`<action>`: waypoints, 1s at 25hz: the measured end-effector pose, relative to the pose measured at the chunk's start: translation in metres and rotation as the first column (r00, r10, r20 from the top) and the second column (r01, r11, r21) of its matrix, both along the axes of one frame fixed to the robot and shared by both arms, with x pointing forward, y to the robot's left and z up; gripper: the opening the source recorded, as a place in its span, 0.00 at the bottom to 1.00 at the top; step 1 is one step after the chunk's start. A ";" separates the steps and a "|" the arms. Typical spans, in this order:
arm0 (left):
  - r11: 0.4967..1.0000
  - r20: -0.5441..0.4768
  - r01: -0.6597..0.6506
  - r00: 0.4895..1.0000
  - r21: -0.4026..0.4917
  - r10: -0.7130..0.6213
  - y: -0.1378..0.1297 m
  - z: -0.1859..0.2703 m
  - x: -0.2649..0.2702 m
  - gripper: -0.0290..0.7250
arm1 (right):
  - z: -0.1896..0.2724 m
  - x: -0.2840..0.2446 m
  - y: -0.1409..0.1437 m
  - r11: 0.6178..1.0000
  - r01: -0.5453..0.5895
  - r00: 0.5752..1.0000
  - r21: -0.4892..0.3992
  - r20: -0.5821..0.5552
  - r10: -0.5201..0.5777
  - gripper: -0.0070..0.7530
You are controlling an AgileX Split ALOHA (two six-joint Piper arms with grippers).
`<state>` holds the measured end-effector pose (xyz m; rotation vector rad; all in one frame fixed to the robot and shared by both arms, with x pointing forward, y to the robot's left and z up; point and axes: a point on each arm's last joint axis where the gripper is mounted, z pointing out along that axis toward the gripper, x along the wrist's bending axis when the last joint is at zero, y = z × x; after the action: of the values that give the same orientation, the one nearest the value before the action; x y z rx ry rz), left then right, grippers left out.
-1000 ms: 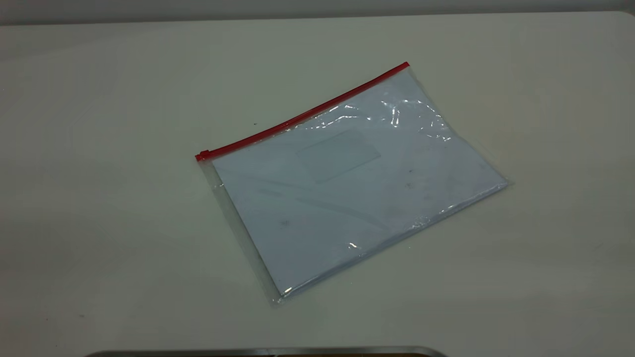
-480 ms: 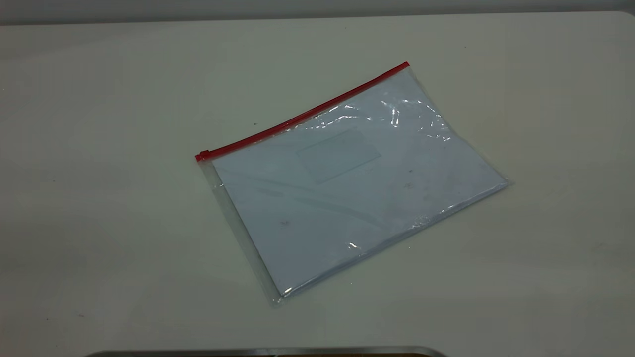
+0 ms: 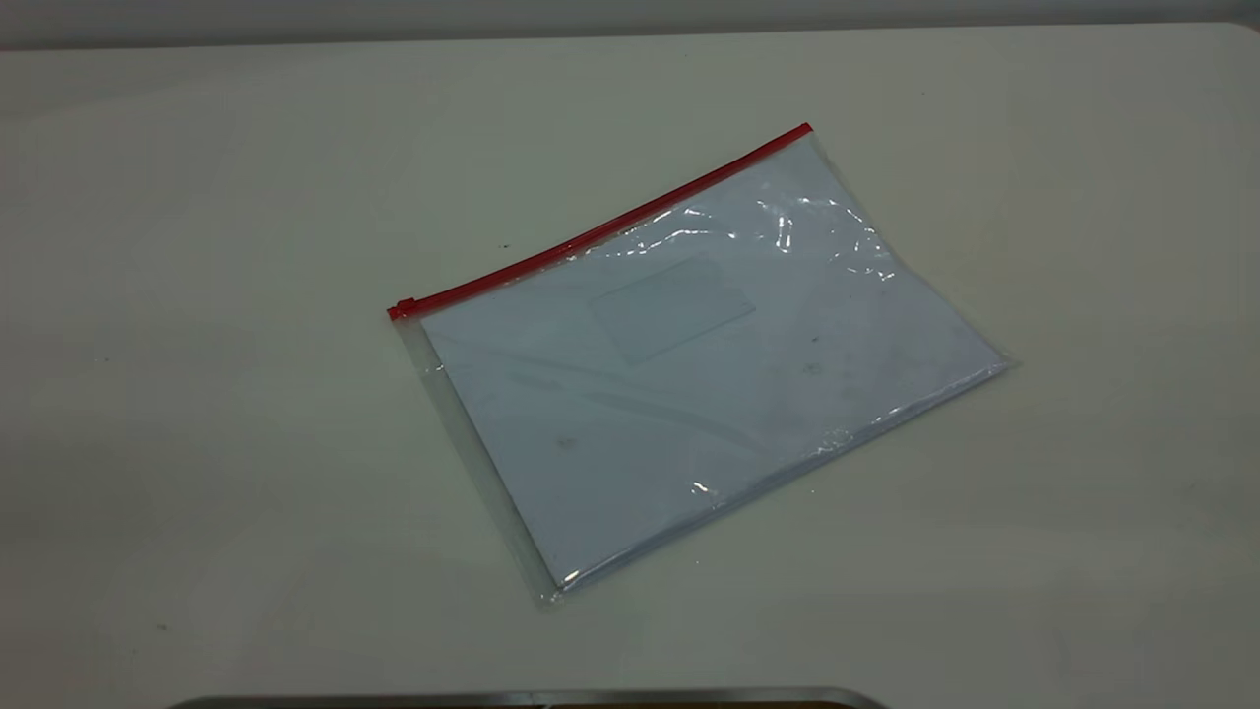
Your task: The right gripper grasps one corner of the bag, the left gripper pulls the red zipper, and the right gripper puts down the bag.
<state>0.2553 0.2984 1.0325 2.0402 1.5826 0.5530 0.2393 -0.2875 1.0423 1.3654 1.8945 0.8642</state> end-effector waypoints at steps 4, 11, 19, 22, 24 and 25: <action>1.000 0.000 -0.016 1.000 0.000 0.016 0.000 0.000 0.000 0.78 | 0.000 0.000 0.000 1.000 0.000 1.000 0.000 0.000 0.000 0.76; 0.984 0.121 -0.176 0.977 -0.030 0.178 0.004 0.001 -0.017 0.78 | 0.000 0.000 0.000 1.000 0.000 1.000 0.000 0.000 0.000 0.76; 0.982 0.230 -0.181 0.955 -0.057 0.189 0.005 0.000 -0.033 0.78 | 0.000 0.000 0.000 1.000 0.000 1.000 0.000 0.000 0.000 0.76; 0.982 0.230 -0.181 0.955 -0.057 0.189 0.005 0.000 -0.033 0.78 | 0.000 0.000 0.000 1.000 0.000 1.000 0.000 0.000 0.000 0.76; 0.982 0.230 -0.181 0.955 -0.057 0.189 0.005 0.000 -0.033 0.78 | 0.000 0.000 0.000 1.000 0.000 1.000 0.000 0.000 0.000 0.76; 0.982 0.230 -0.181 0.955 -0.057 0.189 0.005 0.000 -0.033 0.78 | 0.000 0.000 0.000 1.000 0.000 1.000 0.000 0.000 0.000 0.76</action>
<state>0.2224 0.3033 1.0322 1.7384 1.6351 0.7977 0.2393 -0.2875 1.0423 1.3654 1.8945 0.8642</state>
